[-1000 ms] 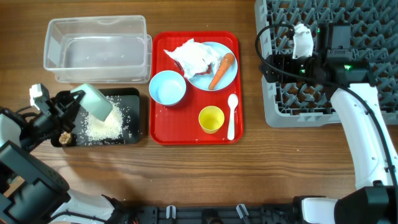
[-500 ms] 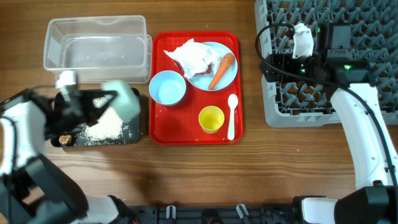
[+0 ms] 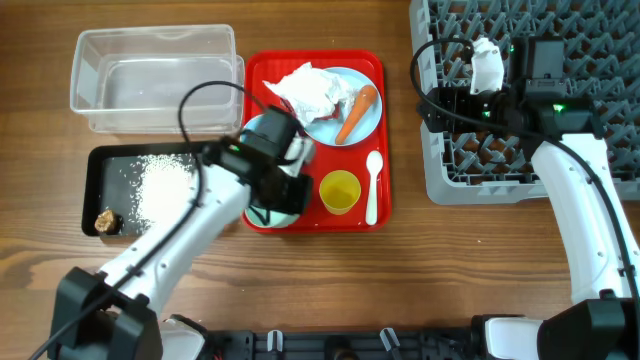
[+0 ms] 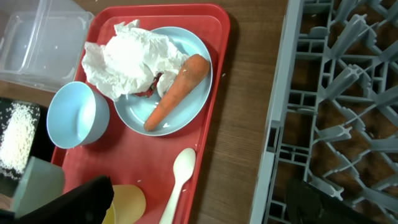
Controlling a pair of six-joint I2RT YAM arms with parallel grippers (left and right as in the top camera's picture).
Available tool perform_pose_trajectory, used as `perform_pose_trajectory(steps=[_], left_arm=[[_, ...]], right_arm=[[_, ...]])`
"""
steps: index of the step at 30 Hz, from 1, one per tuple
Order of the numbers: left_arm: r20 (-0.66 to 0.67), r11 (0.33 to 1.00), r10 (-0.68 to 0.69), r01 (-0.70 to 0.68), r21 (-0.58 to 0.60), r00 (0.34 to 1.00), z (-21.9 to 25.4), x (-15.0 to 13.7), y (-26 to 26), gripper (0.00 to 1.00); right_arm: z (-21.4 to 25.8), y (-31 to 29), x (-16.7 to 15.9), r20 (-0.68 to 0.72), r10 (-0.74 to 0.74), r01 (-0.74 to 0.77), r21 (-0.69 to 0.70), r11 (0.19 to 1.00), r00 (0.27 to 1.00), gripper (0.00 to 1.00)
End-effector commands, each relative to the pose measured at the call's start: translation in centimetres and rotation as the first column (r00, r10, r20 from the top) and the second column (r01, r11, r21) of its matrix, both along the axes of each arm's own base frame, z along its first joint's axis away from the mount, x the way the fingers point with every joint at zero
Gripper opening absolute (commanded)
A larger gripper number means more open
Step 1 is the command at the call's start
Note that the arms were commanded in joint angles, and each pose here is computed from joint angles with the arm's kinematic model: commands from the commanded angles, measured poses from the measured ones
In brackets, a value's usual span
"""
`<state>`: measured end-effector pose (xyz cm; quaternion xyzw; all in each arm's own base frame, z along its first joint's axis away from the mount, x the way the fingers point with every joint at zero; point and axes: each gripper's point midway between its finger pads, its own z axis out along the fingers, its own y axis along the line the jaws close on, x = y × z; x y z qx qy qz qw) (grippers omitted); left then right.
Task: Sort waste into correct bins and load items into the dishwasher rack
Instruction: 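Set the green bowl back on the red tray with the left gripper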
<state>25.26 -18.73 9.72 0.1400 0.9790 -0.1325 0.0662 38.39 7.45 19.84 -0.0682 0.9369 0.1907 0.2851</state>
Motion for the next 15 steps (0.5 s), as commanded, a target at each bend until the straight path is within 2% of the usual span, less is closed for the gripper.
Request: perform_pose_trajectory(steps=[1,5,8,10,11,13,15], left_arm=[[0.121,0.974,0.06,-0.084,0.211,0.991,-0.8,1.5,2.0,0.04],[0.101,0.958,0.049,-0.075,0.277,0.994,-3.3,2.1,2.1,0.04],[0.071,0.952,0.042,-0.061,0.3,0.997,-5.0,2.2,1.8,0.12],[0.076,0.953,0.042,-0.063,0.297,0.996,-5.1,2.3,1.7,0.31],[0.084,0.955,0.042,-0.065,0.291,0.996,-5.1,2.5,1.6,0.47],[0.1,0.958,0.044,-0.071,0.278,0.994,-5.0,3.0,1.3,0.56],[0.116,0.961,0.046,-0.075,0.265,0.992,-3.4,3.7,0.7,0.59]], right_arm=[[0.0,-0.2,0.2,-0.005,-0.009,0.009,-0.003,1.0,1.0,0.91],[0.0,-0.2,0.2,-0.004,-0.007,0.007,-0.004,1.0,1.0,0.91],[0.0,-0.2,0.2,-0.004,-0.007,0.007,-0.004,1.0,1.0,0.91],[0.0,-0.2,0.2,-0.004,-0.007,0.007,-0.005,1.0,1.0,0.91],[0.0,-0.2,0.2,-0.003,-0.007,0.007,-0.005,1.0,1.0,0.91],[0.0,-0.2,0.3,0.001,-0.007,0.007,-0.005,1.0,1.0,0.91],[0.3,-0.2,0.6,0.022,-0.006,0.006,-0.004,1.0,1.0,0.91]])
